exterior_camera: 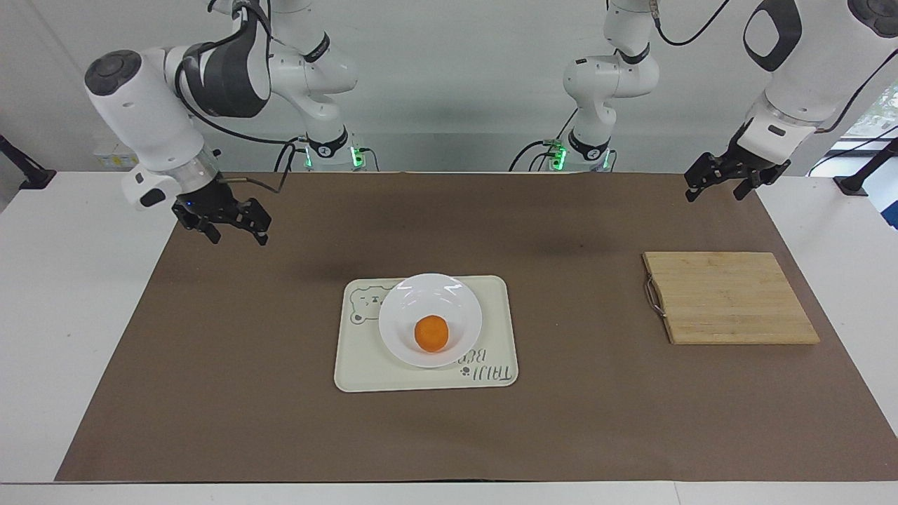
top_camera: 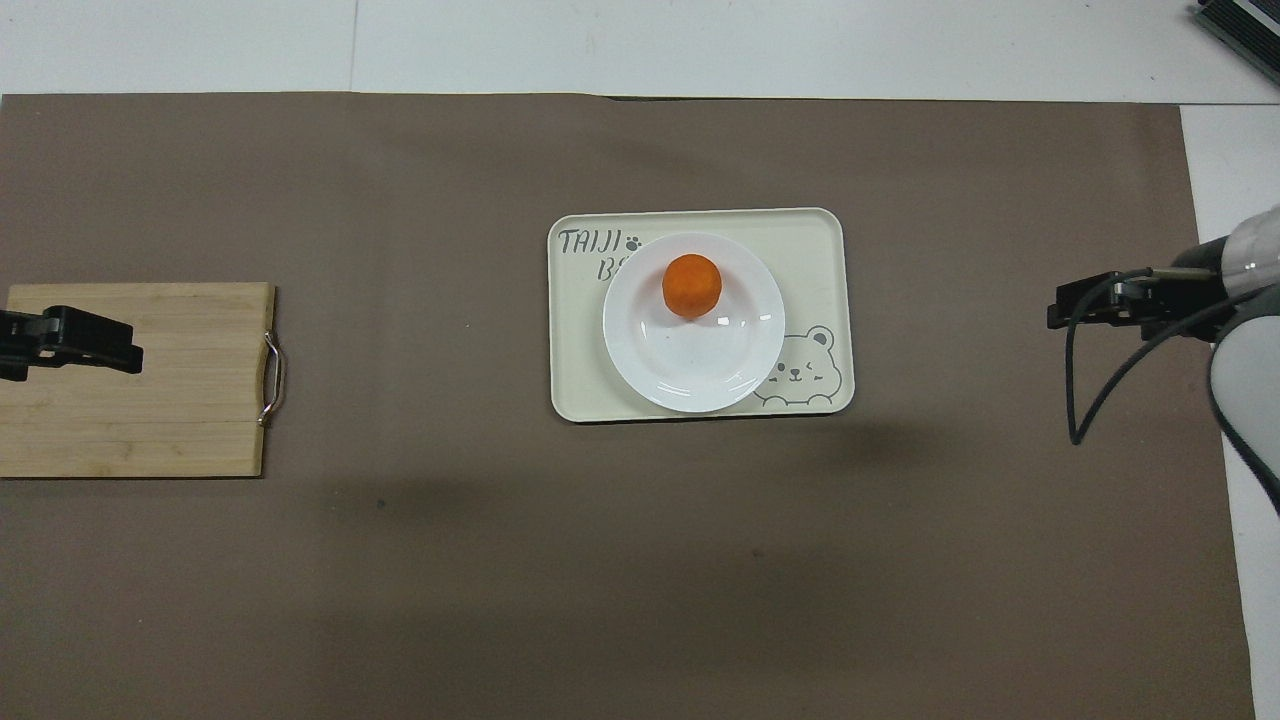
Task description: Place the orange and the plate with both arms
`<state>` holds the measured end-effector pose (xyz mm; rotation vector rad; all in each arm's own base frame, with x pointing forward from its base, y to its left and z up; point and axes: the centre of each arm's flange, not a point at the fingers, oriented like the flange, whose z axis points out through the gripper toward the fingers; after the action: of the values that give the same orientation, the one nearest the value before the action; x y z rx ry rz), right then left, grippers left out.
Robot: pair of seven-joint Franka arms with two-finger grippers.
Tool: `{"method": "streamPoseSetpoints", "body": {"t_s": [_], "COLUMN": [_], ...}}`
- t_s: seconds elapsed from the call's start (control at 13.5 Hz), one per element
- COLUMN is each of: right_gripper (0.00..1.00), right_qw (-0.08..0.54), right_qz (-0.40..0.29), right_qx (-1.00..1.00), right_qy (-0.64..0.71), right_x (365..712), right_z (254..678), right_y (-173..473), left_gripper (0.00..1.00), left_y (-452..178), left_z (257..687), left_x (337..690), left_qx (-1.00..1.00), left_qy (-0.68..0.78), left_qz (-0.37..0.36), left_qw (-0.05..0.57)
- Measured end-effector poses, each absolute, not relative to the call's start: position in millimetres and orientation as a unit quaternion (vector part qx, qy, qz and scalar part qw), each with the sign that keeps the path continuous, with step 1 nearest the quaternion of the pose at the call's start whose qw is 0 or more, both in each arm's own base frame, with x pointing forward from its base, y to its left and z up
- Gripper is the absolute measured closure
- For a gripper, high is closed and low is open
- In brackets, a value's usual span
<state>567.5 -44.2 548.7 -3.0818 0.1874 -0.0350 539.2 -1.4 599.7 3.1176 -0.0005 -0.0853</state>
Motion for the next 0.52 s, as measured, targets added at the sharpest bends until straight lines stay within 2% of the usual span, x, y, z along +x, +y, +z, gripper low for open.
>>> {"method": "streamPoseSetpoints", "body": {"t_s": [0.52], "right_gripper": [0.0], "right_qw": [0.022], "right_qz": [-0.008], "right_qx": [-0.999], "right_qy": [0.042], "right_x": [538], "right_z": [641], "right_y": [-31], "left_gripper": [0.0], "left_y": [-1], "left_z": [600], "left_x": [539], "left_qx": [1.0], "left_qy": [0.0], "left_qz": [-0.027], "left_qw": [0.011]}}
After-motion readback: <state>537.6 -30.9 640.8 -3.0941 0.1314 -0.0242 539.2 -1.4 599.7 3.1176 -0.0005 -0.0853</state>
